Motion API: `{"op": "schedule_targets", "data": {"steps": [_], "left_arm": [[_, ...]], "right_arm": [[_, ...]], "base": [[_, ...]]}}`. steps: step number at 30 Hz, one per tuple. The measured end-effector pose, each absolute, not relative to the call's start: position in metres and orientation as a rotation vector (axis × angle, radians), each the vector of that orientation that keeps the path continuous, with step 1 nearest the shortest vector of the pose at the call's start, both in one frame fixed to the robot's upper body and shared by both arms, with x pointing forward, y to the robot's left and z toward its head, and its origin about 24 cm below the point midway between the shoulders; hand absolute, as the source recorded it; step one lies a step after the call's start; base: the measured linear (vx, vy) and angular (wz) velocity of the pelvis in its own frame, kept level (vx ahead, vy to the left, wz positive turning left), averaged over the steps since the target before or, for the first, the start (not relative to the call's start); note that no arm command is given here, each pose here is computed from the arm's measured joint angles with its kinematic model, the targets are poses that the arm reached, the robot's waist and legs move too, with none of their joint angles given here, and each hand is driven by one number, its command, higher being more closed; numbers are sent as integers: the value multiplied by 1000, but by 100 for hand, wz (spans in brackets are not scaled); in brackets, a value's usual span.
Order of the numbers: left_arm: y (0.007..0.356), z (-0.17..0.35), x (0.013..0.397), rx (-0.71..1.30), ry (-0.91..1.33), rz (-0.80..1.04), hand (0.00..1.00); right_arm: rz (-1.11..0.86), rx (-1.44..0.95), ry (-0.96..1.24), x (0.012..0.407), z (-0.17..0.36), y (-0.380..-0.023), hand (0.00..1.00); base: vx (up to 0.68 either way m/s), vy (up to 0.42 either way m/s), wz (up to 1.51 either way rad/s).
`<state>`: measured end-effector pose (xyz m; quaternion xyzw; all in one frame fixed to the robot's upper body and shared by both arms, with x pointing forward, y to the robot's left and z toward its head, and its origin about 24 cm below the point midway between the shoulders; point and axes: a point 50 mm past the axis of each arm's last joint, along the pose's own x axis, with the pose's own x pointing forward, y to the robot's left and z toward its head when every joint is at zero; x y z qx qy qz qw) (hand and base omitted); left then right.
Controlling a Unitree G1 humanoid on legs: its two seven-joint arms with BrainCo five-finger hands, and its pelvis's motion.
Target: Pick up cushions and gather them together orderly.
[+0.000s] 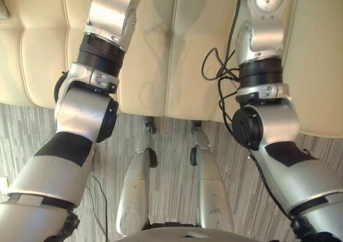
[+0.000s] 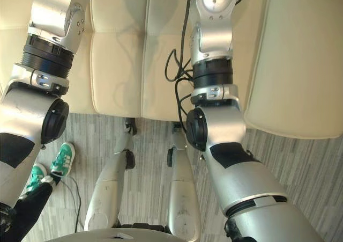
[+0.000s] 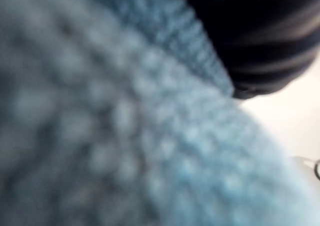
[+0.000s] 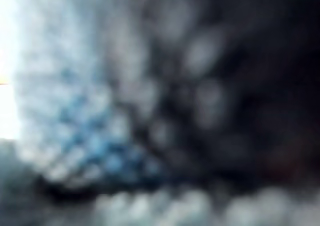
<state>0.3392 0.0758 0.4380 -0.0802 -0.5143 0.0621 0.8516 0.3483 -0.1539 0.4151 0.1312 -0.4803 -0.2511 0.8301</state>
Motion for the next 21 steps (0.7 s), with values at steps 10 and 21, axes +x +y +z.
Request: {"op": "schedule_targets", "data": {"steps": [10,21], "left_arm": [[65,410,362,-295,-882,83,0],[102,344,391,-276,-694,151,0]], "right_arm": [[-474,365,-909,359,414,-167,0],[-363,223,-838,372,370,-156,0]], "base": [[-8,94,9],[17,95,-8]]}}
